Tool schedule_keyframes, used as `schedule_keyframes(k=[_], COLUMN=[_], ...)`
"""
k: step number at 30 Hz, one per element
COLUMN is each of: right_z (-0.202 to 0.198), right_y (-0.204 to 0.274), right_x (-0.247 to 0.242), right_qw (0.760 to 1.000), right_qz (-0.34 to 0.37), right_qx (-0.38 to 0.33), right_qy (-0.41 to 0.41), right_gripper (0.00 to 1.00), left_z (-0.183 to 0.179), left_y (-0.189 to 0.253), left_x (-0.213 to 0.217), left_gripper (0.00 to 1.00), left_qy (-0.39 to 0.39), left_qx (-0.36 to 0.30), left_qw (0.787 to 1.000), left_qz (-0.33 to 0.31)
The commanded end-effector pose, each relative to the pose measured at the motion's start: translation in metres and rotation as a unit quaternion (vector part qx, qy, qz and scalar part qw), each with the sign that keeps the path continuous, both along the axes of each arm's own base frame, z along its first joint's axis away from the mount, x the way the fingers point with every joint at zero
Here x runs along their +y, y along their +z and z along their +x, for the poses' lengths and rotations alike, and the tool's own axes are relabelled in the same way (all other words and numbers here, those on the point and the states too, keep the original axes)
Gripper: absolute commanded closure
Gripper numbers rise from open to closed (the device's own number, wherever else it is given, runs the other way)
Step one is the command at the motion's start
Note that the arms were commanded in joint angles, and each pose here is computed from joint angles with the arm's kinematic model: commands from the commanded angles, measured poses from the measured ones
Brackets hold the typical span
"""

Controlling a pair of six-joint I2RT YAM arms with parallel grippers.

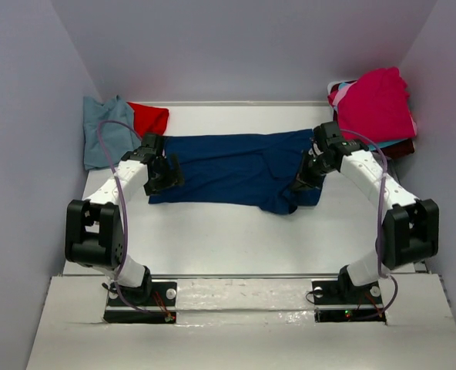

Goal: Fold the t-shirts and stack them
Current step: Fold the tshirt

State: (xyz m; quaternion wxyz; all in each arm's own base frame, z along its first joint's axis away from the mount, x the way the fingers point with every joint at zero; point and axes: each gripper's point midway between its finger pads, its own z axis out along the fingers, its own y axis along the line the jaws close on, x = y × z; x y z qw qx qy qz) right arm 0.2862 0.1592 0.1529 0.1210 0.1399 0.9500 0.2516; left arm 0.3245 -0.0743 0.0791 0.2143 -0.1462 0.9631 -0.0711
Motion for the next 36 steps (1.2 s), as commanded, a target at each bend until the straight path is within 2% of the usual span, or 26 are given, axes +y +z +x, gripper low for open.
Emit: schedule_keyframes(k=[1, 8, 16, 24, 36], right_z=[0.021, 0.064, 0.117, 0.144, 0.169], right_y=[-0.010, -0.024, -0.017, -0.022, -0.031], right_x=[0.000, 0.001, -0.008, -0.038, -0.067], right_qw=[1.000, 0.999, 0.995, 0.989, 0.985], right_qz=[-0.024, -0.053, -0.089, -0.121, -0.130], right_qx=[0.002, 0.001, -0.012, -0.002, 0.008], right_qy=[-0.001, -0.013, -0.039, -0.082, -0.111], right_gripper=[0.92, 0.92, 0.93, 0.93, 0.93], left_z=[0.003, 0.000, 0.000, 0.002, 0.012], left_y=[0.005, 0.001, 0.001, -0.001, 0.000], left_x=[0.000, 0.000, 0.002, 0.002, 0.001], left_gripper=[0.13, 0.13, 0.13, 0.13, 0.13], left_qy=[-0.007, -0.012, -0.015, -0.019, -0.021], left_qx=[-0.010, -0.005, -0.006, -0.002, 0.001], left_qw=[1.000, 1.000, 1.000, 1.000, 1.000], left_qz=[0.000, 0.001, 0.006, 0.010, 0.012])
